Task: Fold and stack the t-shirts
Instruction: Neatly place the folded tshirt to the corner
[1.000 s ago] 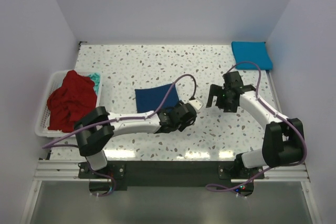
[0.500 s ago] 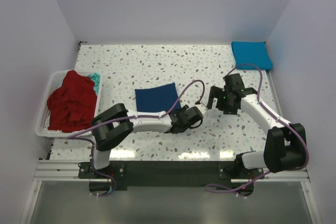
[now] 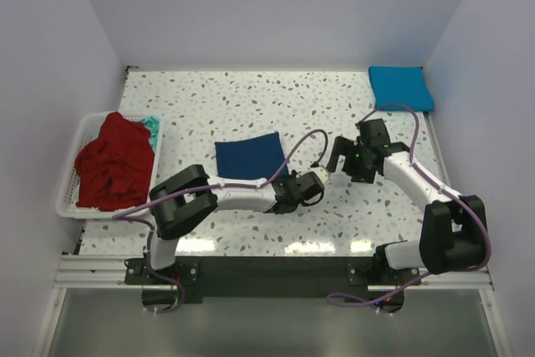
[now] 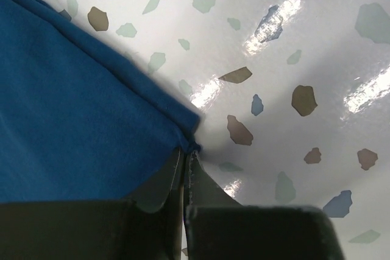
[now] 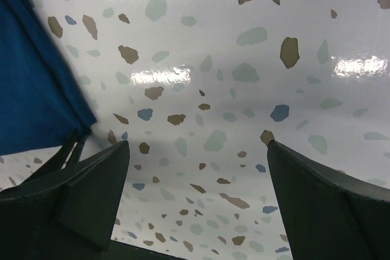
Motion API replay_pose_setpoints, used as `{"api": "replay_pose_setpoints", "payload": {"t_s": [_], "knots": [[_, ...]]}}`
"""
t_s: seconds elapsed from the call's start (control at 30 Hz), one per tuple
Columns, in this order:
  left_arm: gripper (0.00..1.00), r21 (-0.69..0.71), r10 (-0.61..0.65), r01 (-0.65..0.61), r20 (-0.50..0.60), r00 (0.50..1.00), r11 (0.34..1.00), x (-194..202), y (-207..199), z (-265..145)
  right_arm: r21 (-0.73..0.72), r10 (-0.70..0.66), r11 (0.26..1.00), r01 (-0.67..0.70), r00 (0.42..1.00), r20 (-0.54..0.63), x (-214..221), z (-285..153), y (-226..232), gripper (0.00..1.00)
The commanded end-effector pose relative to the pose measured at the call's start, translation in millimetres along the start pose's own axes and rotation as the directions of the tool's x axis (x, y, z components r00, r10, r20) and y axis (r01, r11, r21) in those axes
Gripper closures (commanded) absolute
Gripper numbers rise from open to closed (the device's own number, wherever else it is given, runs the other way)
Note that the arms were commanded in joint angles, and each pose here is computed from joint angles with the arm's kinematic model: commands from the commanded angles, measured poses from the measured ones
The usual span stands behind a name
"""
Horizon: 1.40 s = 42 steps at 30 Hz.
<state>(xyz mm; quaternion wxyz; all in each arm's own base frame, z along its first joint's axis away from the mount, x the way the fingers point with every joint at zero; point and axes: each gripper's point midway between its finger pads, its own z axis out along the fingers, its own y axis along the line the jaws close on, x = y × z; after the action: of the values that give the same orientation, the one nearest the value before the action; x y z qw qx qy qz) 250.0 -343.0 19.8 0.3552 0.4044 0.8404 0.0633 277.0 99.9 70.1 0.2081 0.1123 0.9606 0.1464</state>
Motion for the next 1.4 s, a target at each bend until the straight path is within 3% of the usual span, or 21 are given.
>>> {"api": "replay_pose_setpoints", "payload": {"t_s": [0.0, 0.17, 0.47, 0.73, 0.97, 1.1, 1.27, 1.37], "knots": [[1.0, -0.001, -0.097, 0.097, 0.091, 0.991, 0.995, -27, 12, -11, -0.103, 0.034, 0.994, -0.037, 0.999, -0.031, 5, 5, 19, 0.02], [1.0, 0.131, -0.271, 0.252, 0.151, 0.951, 0.959, -38, 28, -30, -0.284, 0.123, 0.949, -0.137, 0.99, -0.067, 1, 15, 55, 0.02], [1.0, 0.207, -0.368, 0.331, 0.171, 0.914, 0.92, -35, 40, -43, -0.516, 0.231, 0.807, -0.286, 0.958, -0.17, -14, 43, 125, 0.02], [1.0, 0.206, -0.388, 0.351, 0.176, 0.905, 0.913, -36, 44, -49, -0.564, 0.244, 0.746, -0.352, 0.934, -0.26, 0, 70, 174, 0.02], [1.0, 0.215, -0.416, 0.376, 0.19, 0.889, 0.901, -41, 47, -55, -0.506, 0.19, 0.795, -0.334, 0.93, -0.314, 30, 96, 178, 0.06], [1.0, 0.22, -0.415, 0.375, 0.179, 0.892, 0.901, -38, 44, -54, -0.498, 0.138, 0.813, -0.301, 0.931, -0.338, 40, 103, 183, 0.22], [0.96, 0.222, -0.414, 0.375, 0.17, 0.894, 0.9, -36, 42, -52, -0.495, 0.08, 0.833, -0.246, 0.94, -0.332, 41, 105, 184, 0.66], [0.82, 0.23, -0.417, 0.375, 0.171, 0.893, 0.898, -38, 42, -54, -0.479, 0.035, 0.857, -0.19, 0.949, -0.314, 40, 102, 181, 0.88]]}}
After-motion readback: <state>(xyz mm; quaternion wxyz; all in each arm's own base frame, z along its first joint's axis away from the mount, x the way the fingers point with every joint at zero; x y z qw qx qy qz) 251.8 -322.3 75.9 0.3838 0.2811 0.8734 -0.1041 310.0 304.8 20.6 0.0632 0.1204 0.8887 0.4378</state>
